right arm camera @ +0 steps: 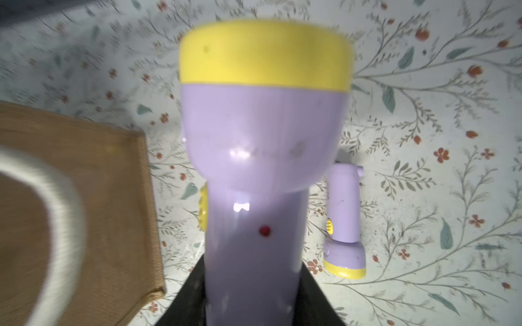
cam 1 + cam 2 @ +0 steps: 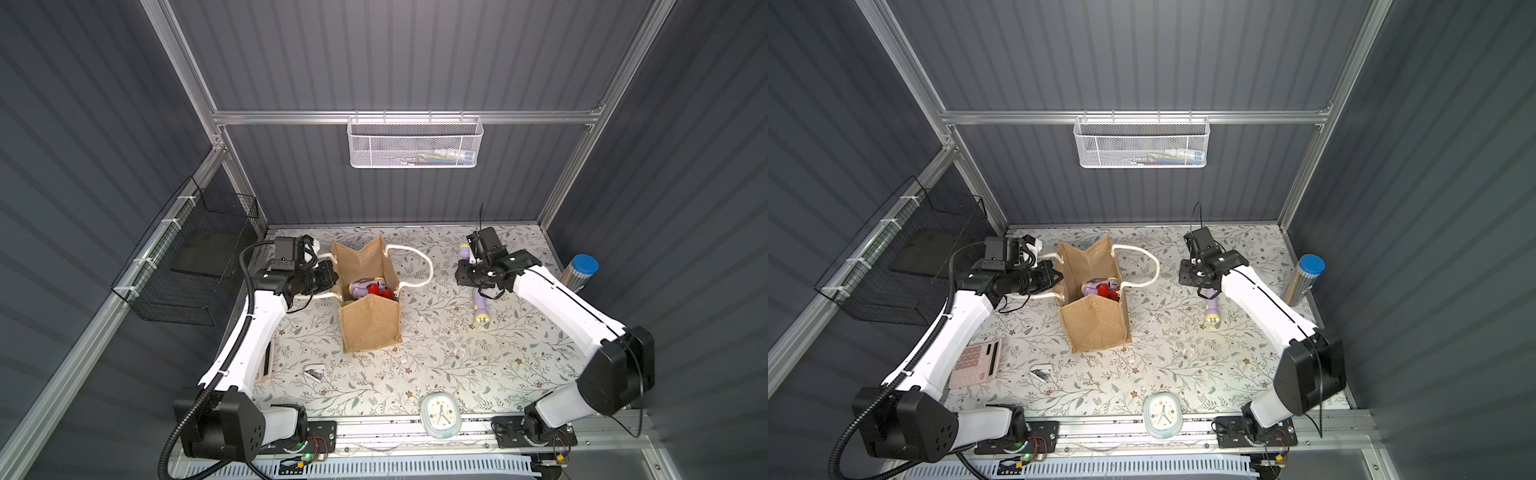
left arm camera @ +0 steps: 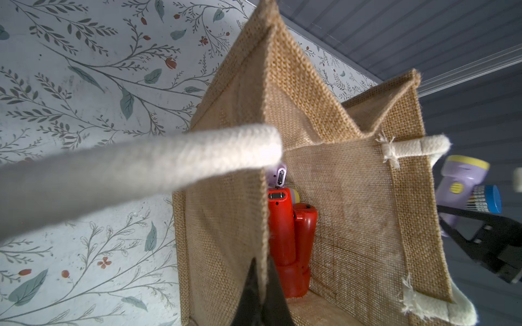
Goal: Put the flashlights into the tote bags
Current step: Pick up the flashlight from the center of the board, then place the flashlight in the canvas bag, then pick up the flashlight from the center of the board, then place the flashlight in the canvas bag.
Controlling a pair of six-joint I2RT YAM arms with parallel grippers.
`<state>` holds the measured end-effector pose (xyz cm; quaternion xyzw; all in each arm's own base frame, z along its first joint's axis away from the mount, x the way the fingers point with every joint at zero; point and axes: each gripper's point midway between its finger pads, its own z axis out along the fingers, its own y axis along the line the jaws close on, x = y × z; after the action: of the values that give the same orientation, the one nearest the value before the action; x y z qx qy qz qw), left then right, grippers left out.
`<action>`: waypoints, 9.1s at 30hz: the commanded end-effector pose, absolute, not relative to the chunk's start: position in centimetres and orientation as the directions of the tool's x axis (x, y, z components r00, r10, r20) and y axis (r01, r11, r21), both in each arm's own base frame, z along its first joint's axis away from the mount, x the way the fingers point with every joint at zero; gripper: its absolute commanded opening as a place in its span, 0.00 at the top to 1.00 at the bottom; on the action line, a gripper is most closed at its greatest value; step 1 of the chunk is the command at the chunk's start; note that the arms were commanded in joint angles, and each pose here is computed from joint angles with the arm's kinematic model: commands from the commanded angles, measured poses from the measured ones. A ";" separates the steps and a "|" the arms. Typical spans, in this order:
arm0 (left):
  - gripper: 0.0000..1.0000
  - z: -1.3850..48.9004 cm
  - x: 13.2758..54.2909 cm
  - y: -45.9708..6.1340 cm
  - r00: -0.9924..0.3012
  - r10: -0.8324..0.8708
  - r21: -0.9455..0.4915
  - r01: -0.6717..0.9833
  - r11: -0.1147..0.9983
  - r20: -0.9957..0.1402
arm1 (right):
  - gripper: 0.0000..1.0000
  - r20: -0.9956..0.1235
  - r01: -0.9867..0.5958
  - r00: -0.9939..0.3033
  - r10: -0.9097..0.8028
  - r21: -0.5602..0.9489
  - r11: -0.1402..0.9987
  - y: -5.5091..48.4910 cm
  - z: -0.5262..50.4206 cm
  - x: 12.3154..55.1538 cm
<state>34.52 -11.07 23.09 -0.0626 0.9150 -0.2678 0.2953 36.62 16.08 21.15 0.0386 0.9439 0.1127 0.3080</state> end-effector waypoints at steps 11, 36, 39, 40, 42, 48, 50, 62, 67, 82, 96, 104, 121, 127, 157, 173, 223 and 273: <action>1.00 25.9 34.3 -12.2 -0.788 -0.239 -0.550 0.147 0.822 -0.568 | 1.00 -0.730 -0.304 -0.660 0.176 0.474 0.827 28.1 34.7 36.2; 1.00 25.5 34.2 -11.9 -0.771 -0.249 -0.545 0.148 0.826 -0.586 | 1.00 -0.478 -0.465 -0.859 -0.184 0.577 0.672 46.7 22.2 31.1; 1.00 25.6 34.2 -11.9 -0.770 -0.251 -0.546 0.149 0.824 -0.587 | 1.00 -0.429 -0.445 -0.879 -0.209 0.577 0.685 46.9 20.0 30.6; 1.00 25.5 34.3 -11.9 -0.770 -0.251 -0.546 0.147 0.825 -0.586 | 1.00 -0.418 -0.443 -0.881 -0.220 0.571 0.691 46.9 19.2 30.4; 1.00 25.4 34.3 -11.9 -0.771 -0.251 -0.546 0.146 0.825 -0.585 | 1.00 -0.398 -0.444 -0.884 -0.243 0.557 0.702 46.8 18.0 30.1; 1.00 25.2 34.4 -11.9 -0.776 -0.253 -0.547 0.138 0.826 -0.578 | 1.00 -0.314 -0.419 -0.904 -0.291 0.509 0.752 46.0 14.1 29.3; 1.00 25.3 34.4 -11.9 -0.775 -0.254 -0.547 0.137 0.826 -0.578 | 0.98 -0.296 -0.406 -0.909 -0.292 0.481 0.777 45.6 13.0 29.5; 1.00 24.7 34.5 -11.8 -0.784 -0.254 -0.542 0.122 0.831 -0.566 | 0.74 -0.224 -0.347 -0.933 -0.281 0.350 0.870 43.9 9.9 30.8; 1.00 24.6 34.6 -11.8 -0.786 -0.254 -0.542 0.120 0.832 -0.563 | 0.58 -0.226 -0.340 -0.935 -0.274 0.341 0.877 43.3 10.2 30.9; 1.00 25.0 34.7 -11.6 -0.780 -0.252 -0.534 0.121 0.837 -0.573 | 0.44 -0.416 -0.456 -0.871 -0.260 0.493 0.741 43.2 21.5 31.2; 1.00 25.4 34.6 -11.6 -0.775 -0.248 -0.529 0.129 0.839 -0.582 | 0.46 -0.565 -0.353 -0.825 0.021 0.543 0.762 33.0 29.6 35.4; 1.00 25.5 34.7 -11.6 -0.774 -0.248 -0.529 0.129 0.839 -0.582 | 0.46 -0.554 -0.174 -0.815 0.171 0.516 0.839 24.5 27.6 37.2; 1.00 24.7 34.9 -11.4 -0.786 -0.251 -0.521 0.103 0.847 -0.565 | 0.44 -0.367 0.270 -0.852 0.373 0.302 0.914 8.8 13.5 37.0; 1.00 24.6 34.9 -11.3 -0.786 -0.256 -0.523 0.099 0.847 -0.562 | 0.45 -0.318 0.309 -0.871 0.374 0.238 0.921 7.3 10.5 37.2; 1.00 22.6 34.9 -11.3 -0.805 -0.259 -0.523 0.074 0.849 -0.533 | 0.43 -0.240 0.303 -0.914 0.327 0.132 0.944 5.2 5.0 38.3; 1.00 22.6 35.5 -10.8 -0.799 -0.280 -0.509 0.039 0.860 -0.532 | 0.45 -0.200 0.262 -0.939 0.279 0.109 0.959 5.6 2.2 39.9; 1.00 23.0 35.7 -13.0 -0.820 -0.262 -0.567 0.089 0.819 -0.508 | 1.00 -0.434 0.141 -0.856 0.282 0.328 0.934 10.1 16.7 39.6; 1.00 24.7 33.3 -13.2 -0.810 -0.239 -0.577 0.145 0.804 -0.536 | 1.00 -0.730 -0.630 -0.684 -0.014 0.580 0.516 41.1 34.1 37.3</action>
<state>33.84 -12.68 23.64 -0.0485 0.9055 -0.3000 0.2961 37.76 39.80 33.45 -0.1814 0.8090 0.4495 0.3324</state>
